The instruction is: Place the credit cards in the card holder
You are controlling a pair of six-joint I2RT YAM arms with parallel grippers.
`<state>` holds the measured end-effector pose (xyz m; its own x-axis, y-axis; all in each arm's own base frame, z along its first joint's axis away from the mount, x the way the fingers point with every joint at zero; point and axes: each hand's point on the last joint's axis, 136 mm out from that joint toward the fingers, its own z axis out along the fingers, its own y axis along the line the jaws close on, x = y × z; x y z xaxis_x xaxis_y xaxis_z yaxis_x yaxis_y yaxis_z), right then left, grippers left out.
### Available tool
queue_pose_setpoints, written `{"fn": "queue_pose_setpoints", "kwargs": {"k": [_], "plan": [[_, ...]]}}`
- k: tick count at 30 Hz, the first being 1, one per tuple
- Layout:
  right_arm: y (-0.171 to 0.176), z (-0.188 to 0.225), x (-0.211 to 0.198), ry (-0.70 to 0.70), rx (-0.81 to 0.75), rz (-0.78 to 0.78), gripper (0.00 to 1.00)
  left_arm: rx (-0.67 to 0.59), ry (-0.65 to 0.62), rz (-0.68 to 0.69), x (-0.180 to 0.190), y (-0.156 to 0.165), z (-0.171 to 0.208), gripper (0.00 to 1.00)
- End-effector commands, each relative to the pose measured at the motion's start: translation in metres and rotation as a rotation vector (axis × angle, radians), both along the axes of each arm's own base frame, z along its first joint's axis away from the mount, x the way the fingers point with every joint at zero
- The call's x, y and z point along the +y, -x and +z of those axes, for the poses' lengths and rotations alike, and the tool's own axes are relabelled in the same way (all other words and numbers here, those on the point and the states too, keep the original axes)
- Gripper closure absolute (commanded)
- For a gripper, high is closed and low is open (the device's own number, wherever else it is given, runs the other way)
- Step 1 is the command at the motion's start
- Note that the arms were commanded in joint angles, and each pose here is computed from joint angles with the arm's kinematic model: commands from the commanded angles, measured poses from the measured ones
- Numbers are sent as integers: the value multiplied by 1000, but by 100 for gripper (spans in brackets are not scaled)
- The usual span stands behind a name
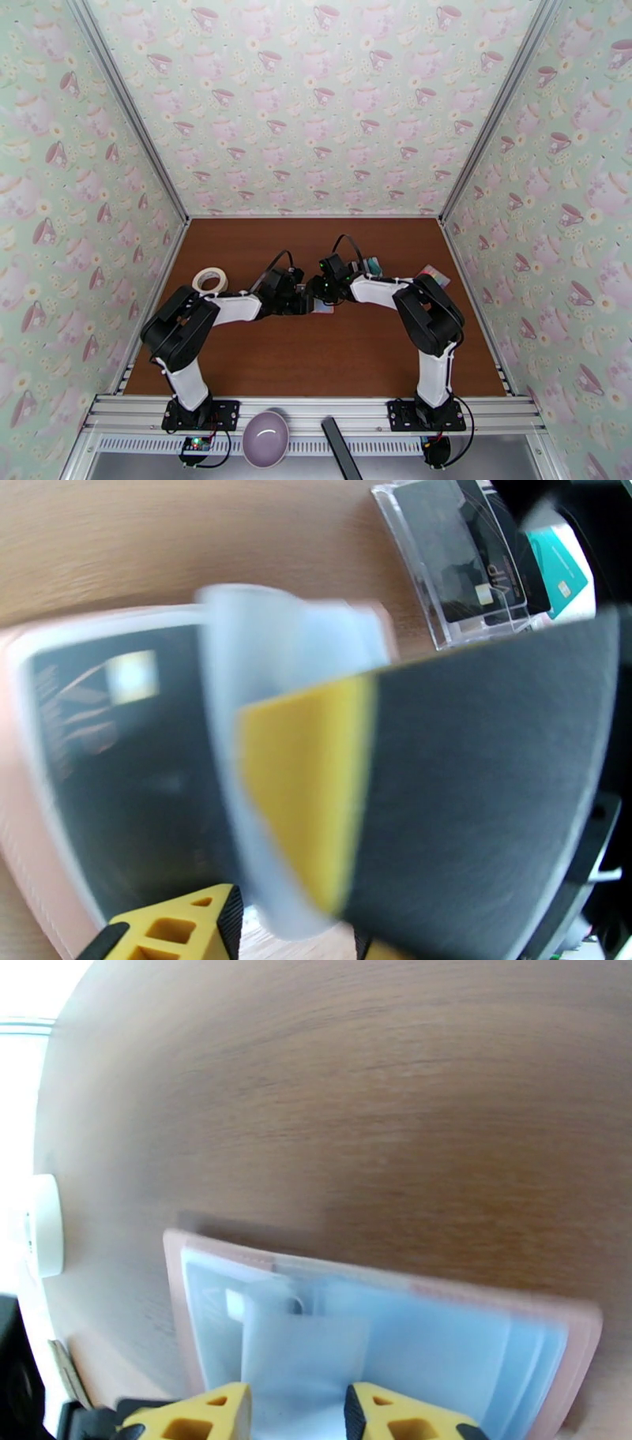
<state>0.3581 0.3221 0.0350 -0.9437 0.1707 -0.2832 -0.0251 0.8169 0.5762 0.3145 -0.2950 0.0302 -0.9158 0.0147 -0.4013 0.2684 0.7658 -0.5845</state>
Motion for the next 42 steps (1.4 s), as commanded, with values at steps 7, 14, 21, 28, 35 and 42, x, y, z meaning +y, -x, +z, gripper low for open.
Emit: {"fn": "queue_pose_setpoints", "kwargs": {"k": [7, 14, 21, 28, 35, 42], "plan": [[7, 3, -6, -58, 39, -26, 62, 70, -237, 84, 27, 16, -54, 70], [-1, 29, -18, -85, -1, -46, 61, 75, -246, 103, 32, 18, -57, 78], [-4, 35, -29, -39, -20, -58, 60, 83, -231, 100, 29, 19, -56, 78], [-8, 17, -32, -7, -2, -51, 60, 85, -207, 98, 28, 19, -52, 75], [-20, 12, -24, -9, -1, -42, 59, 89, -191, 95, 27, 20, -50, 74], [-25, 11, -14, -41, 3, -27, 59, 92, -185, 90, 27, 21, -50, 73]]}}
